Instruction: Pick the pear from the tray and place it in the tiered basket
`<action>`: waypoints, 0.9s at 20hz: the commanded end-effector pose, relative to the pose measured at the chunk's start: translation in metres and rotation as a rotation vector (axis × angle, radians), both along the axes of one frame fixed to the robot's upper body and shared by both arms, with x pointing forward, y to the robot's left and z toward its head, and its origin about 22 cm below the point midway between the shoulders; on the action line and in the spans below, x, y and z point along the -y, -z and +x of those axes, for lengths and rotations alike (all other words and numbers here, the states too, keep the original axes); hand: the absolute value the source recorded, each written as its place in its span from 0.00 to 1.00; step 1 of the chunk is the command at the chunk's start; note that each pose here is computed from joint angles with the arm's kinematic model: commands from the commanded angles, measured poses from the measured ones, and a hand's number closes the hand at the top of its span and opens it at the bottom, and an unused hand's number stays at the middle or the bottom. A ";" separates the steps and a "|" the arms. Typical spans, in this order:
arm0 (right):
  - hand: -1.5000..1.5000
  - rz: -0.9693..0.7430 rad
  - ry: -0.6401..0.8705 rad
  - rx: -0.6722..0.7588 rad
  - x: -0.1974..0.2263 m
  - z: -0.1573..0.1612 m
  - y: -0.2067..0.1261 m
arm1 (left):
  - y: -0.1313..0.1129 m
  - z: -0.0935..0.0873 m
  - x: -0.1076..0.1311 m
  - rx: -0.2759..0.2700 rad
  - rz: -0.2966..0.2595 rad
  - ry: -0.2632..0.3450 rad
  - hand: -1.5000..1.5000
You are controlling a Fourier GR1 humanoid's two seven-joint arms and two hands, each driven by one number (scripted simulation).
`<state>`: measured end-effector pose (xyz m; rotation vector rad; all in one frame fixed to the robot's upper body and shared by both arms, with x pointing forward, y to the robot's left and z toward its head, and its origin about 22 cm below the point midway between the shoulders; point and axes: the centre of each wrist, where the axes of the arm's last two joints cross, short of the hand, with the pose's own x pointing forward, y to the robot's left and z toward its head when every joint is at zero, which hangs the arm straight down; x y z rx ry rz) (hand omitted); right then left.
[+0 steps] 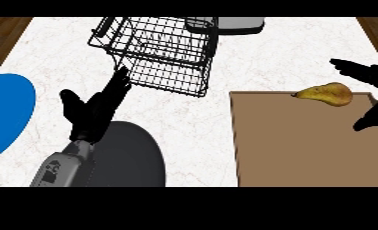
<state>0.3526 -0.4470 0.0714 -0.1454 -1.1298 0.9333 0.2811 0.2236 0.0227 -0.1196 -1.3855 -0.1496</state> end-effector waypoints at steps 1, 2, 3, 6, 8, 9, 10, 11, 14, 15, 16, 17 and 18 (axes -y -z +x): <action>0.00 0.037 0.008 0.012 0.004 0.004 -0.007 | 0.004 -0.002 0.027 0.007 -0.007 0.003 0.50; 0.00 0.041 0.020 0.008 0.008 0.001 0.006 | -0.006 0.000 -0.008 0.007 0.014 0.009 0.50; 0.00 0.033 0.003 -0.003 -0.003 0.000 0.015 | -0.006 -0.003 0.009 0.012 -0.007 0.002 0.50; 0.00 0.049 0.020 -0.011 -0.010 0.005 0.022 | 0.001 -0.014 0.005 0.028 0.005 -0.021 0.50; 0.00 0.051 0.032 0.004 -0.009 0.006 0.029 | -0.001 0.001 0.003 0.017 -0.006 0.015 0.50; 0.00 0.039 0.011 -0.024 -0.006 0.002 0.030 | -0.019 0.018 0.015 0.007 0.004 0.004 0.50; 0.00 0.066 0.029 -0.011 -0.012 0.007 0.031 | 0.000 -0.007 0.010 0.005 -0.009 0.008 0.50; 0.00 0.059 0.022 -0.007 -0.010 0.004 0.029 | -0.009 -0.012 0.019 0.017 -0.012 0.006 0.50; 0.00 0.072 0.039 -0.026 -0.022 0.003 0.046 | -0.012 0.006 -0.003 -0.014 0.004 0.001 0.50; 0.00 0.062 0.040 -0.029 -0.018 0.004 0.049 | 0.001 0.001 -0.002 0.008 0.015 0.003 0.50; 0.00 0.060 0.042 -0.040 -0.013 0.009 0.037 | -0.005 0.003 0.005 0.015 0.012 0.009 0.50; 0.00 0.068 0.038 -0.037 -0.033 0.004 0.065 | -0.006 0.012 0.001 0.020 -0.013 -0.001 0.50; 0.00 0.062 0.033 -0.036 -0.036 0.014 0.053 | -0.004 0.005 0.016 0.008 -0.004 0.018 0.50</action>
